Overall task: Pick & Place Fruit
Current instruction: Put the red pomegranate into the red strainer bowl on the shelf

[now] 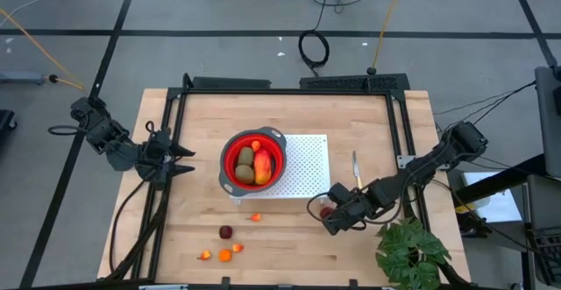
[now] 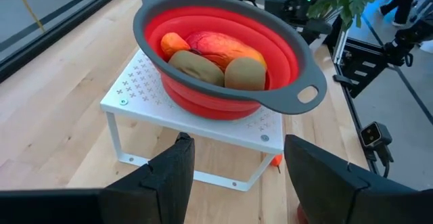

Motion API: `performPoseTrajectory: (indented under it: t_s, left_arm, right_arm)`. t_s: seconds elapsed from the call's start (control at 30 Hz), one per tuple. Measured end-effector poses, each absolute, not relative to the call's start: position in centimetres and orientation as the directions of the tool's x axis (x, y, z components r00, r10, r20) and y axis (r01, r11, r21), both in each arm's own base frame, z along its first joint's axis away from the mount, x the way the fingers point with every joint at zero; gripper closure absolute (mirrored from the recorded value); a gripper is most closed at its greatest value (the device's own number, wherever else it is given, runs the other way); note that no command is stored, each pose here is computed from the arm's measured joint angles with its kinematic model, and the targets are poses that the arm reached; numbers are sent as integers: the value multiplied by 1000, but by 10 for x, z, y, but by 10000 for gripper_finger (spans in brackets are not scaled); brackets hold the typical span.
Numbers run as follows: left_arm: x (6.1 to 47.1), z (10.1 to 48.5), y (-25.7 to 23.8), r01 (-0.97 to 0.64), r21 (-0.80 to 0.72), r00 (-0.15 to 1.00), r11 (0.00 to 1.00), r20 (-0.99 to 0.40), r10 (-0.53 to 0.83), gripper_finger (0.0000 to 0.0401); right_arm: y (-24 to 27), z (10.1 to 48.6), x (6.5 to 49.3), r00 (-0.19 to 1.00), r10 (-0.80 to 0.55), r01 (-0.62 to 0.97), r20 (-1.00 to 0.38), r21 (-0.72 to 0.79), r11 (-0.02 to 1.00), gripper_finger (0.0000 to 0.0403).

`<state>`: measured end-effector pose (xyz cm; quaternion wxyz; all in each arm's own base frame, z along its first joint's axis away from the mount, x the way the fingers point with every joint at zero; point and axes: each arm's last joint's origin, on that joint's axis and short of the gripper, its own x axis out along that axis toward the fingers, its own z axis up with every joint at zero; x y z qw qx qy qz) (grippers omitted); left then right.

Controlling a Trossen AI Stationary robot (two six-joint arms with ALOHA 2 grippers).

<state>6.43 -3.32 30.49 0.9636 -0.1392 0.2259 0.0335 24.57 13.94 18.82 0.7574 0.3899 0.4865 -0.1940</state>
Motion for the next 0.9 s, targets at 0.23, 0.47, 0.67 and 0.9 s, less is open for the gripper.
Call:
performPoseTrajectory:
  t_s: [0.23, 0.47, 0.67, 0.9]
  left_arm:
    - [64, 305, -33, -129, -255, 896, 958, -444, 2, 171]
    - [64, 305, -33, -130, -256, 896, 958, -444, 3, 171]
    - [64, 305, -33, -130, -256, 896, 958, -444, 3, 171]
    - [64, 305, -33, -132, -260, 896, 956, -443, 3, 171]
  right_arm:
    - [136, 178, 241, 431, 73, 688, -899, 380, 618, 46]
    - [135, 173, 241, 469, 66, 675, -881, 406, 616, 46]
    - [136, 167, 243, 465, 52, 677, -884, 392, 623, 46]
    - [137, 162, 247, 476, 23, 676, -879, 383, 629, 46]
